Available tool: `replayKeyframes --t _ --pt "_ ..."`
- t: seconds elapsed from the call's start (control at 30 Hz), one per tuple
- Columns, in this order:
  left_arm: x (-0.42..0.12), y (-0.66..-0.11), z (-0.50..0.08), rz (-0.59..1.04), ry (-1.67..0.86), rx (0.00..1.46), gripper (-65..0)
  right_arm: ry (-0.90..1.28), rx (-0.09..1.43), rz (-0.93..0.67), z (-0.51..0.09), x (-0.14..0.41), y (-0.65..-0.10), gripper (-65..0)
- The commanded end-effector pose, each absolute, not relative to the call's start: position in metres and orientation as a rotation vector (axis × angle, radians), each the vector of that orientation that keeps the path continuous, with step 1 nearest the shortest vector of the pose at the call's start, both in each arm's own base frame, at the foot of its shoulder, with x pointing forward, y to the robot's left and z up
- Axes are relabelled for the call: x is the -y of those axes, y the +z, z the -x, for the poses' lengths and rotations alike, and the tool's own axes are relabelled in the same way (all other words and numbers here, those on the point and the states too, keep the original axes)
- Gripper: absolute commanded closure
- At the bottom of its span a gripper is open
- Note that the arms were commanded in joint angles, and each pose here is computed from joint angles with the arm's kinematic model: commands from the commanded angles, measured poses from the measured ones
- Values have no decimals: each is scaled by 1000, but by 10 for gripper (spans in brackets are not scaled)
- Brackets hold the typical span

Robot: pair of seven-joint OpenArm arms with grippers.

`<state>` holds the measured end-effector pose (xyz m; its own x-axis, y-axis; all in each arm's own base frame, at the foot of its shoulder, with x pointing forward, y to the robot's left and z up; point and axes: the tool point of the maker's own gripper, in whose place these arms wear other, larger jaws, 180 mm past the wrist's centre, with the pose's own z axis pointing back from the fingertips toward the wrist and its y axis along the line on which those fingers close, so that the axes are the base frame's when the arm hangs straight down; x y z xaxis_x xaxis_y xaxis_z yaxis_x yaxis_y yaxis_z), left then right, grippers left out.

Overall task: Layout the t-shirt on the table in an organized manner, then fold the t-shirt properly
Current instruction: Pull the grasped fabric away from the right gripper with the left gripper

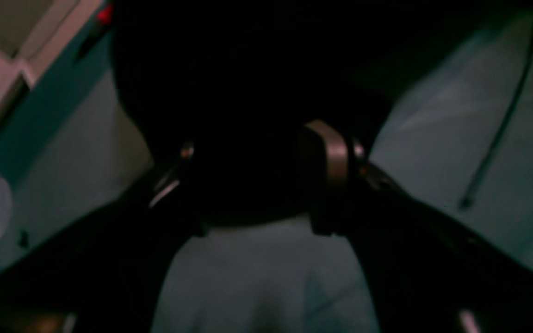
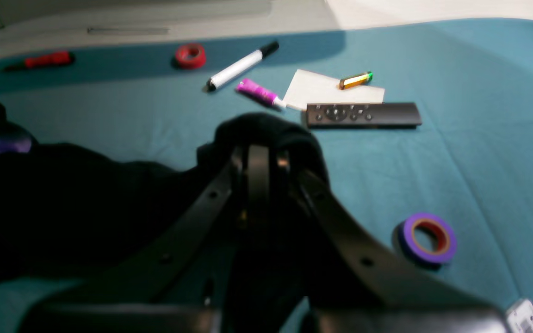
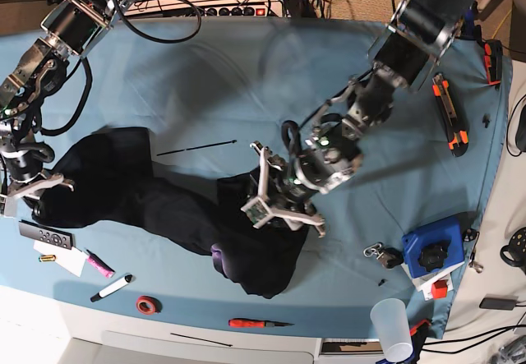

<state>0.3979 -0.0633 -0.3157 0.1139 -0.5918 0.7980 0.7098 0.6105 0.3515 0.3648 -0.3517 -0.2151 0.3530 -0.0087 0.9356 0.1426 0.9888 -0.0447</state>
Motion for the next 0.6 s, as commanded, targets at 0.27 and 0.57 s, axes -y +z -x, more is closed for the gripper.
replayKeyframes --t 0.27,0.57 --pt "57 -332 -446 -10 -895 1085 -311 -79 1254 145 -367 354 -198 0" --pt "57 -357 -437 22 -960 1012 -263 -79 1255 145 -367 354 -198 0"
